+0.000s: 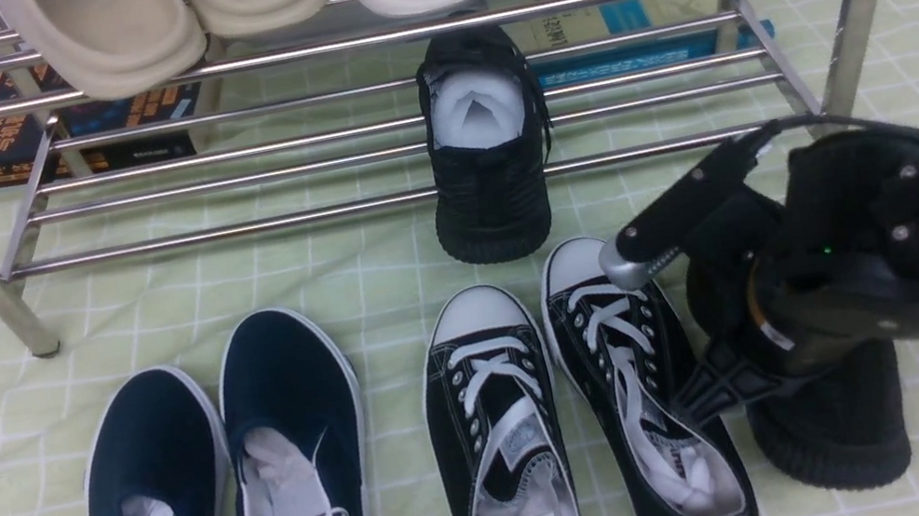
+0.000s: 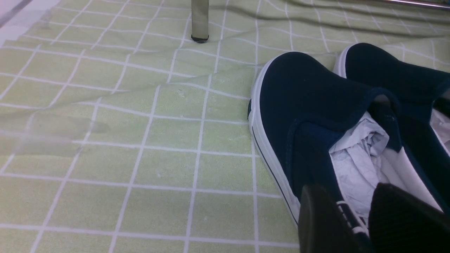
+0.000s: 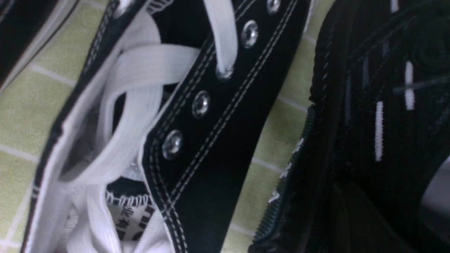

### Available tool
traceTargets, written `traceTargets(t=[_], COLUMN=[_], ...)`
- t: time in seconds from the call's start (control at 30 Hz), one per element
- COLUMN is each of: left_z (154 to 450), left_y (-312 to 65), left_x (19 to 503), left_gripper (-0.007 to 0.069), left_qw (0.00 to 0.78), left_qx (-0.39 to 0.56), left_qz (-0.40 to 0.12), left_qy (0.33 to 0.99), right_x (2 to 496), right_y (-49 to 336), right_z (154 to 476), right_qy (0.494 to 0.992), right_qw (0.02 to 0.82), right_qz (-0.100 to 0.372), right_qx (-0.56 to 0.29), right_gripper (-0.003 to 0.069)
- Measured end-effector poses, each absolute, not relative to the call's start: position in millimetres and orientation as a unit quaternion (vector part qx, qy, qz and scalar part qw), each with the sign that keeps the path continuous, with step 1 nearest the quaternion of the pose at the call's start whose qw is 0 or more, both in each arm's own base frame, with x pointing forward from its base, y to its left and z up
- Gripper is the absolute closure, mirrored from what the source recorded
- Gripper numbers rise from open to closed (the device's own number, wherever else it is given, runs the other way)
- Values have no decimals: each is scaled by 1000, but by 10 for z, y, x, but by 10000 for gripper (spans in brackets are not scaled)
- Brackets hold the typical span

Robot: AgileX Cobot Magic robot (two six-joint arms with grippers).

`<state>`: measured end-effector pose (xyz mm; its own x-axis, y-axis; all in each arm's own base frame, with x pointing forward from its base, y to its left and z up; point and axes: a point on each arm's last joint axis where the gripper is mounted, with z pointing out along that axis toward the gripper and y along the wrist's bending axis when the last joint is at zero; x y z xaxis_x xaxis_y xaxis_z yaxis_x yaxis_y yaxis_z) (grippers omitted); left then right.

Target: Take the shoes off the shelf with your hand from the green coffee tablecloth.

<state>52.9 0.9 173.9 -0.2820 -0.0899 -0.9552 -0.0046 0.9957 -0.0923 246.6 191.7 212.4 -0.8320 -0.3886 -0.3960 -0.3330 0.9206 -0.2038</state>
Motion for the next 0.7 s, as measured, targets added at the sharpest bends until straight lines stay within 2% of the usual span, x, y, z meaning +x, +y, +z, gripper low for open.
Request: traceTargets(t=[0.27, 0.4, 0.53, 0.67, 0.7], left_z=[1739, 1739, 1739, 1739, 1739], left_y=[9, 9, 9, 9, 9], left_x=[529, 529, 529, 529, 529], left_gripper=[386, 386, 386, 386, 386], left_qw=[598, 598, 598, 598, 598], left_qx=[-30, -30, -30, -30, -30], left_qz=[-36, -36, -36, -36, -36], left_qy=[800, 800, 800, 800, 800], right_x=[2406, 2395, 2425, 2360, 2262], right_y=[1907, 1889, 1930, 1989, 2012], right_z=[2150, 2307, 2580, 2768, 2846], right_qy=[971, 977, 971, 970, 972], right_qw=[174, 135, 114, 109, 93], right_qz=[-63, -92, -102, -49, -5], right_qx=[-150, -139, -185, -211, -216], right_gripper=[379, 327, 351, 429, 481])
